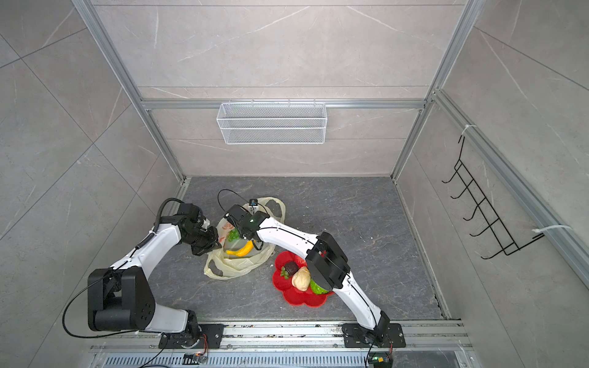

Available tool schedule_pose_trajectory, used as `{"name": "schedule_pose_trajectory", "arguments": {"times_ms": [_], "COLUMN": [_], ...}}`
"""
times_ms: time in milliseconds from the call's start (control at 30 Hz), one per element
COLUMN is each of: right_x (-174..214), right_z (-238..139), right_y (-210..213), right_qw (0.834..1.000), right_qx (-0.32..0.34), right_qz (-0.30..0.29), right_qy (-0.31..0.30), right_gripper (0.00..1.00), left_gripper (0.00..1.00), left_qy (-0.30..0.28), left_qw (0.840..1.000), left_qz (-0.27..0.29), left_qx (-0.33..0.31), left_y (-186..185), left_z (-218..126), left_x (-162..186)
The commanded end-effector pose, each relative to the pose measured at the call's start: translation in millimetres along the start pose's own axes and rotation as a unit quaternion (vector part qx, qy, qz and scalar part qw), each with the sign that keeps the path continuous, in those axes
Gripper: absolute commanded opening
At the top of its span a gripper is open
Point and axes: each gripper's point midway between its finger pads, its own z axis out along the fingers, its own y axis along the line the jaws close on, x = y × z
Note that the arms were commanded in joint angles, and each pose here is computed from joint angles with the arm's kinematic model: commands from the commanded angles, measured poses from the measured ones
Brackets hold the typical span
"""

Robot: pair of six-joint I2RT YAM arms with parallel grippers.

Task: Take the fake fruits out of the plastic bag
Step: 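Lift the yellow banana out of the bag and carry it over the plate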

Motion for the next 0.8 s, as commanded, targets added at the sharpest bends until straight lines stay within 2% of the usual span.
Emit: {"name": "schedule_pose_trajectory", "arguments": {"times_ms": [0, 233, 333, 467, 600, 767], "right_x": [-25.2, -31.9, -33.0, -24.8, -12.0, 20.3], "right_z": [-31.8, -52.6, -67.7, -80.3, -96.9, -107.5], "right_y": [-5.9, -14.4, -30.2, -67.1, -114.1, -167.7], "right_qw": [0.999, 0.999, 0.998, 0.998, 0.998, 0.997], "right_qx": [0.002, -0.014, -0.019, -0.038, -0.027, -0.020], "right_qz": [-0.012, -0.019, -0.029, -0.037, -0.062, -0.067], "right_qy": [-0.038, -0.043, -0.046, -0.024, -0.016, 0.035], "right_gripper": [0.29, 0.29, 0.29, 0.28, 0.28, 0.27], "left_gripper": [0.00, 0.00, 0.00, 0.00, 0.00, 0.00], "left_qy": [-0.008, -0.007, -0.006, -0.006, -0.004, -0.003], "left_qw": [1.000, 1.000, 1.000, 1.000, 1.000, 1.000], "left_qz": [0.020, 0.019, 0.020, 0.021, 0.021, 0.020], "left_qx": [0.010, 0.009, 0.010, 0.011, 0.010, 0.007], "left_y": [-8.0, -7.5, -7.8, -8.3, -8.1, -6.7], "left_z": [-9.7, -8.9, -9.0, -9.0, -7.9, -7.1], "left_x": [-1.6, -1.7, -1.4, -1.8, -1.9, -2.4]}}
